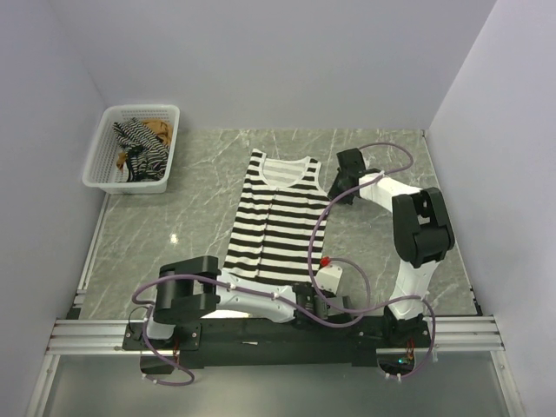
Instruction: Fold and stack the tank tops
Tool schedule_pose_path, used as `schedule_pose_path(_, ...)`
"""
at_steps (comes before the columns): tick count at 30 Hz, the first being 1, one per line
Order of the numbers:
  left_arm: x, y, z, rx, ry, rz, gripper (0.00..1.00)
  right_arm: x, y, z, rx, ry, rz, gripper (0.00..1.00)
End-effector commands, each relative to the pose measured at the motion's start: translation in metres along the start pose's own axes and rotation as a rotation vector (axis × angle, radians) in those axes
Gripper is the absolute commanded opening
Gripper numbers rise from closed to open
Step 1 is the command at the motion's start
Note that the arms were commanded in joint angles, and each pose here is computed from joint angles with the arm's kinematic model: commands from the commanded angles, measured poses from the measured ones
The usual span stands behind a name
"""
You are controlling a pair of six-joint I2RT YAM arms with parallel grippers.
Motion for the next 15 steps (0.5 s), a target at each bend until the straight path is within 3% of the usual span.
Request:
schedule_pose_path(1,0.002,0.007,-0.012,-0.039,0.052,0.014,0.03,0.000,0.011,-0.019,-0.052,0.000,0.000,0.00)
schedule_pose_path(10,0.009,0.025,-0.054,-0.164,-0.192,-0.108,0.01,-0.007,0.025,-0.039,-0.130,-0.088,-0.051,0.00)
schedule_pose_path(15,0.030,0.028,-0.062,-0.198,-0.240,-0.216,0.01,-0.008,0.027,-0.046,-0.148,-0.097,-0.060,0.00)
Point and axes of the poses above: each gripper's point midway between its finger pads, its own z axis out along the fingers, its own x axis along the line the jaws close on, y = z × x, the point moved 7 cm from there along -z, back along the fingers, and after that the axes turned 10 degrees about z, right-handed, at the moved point
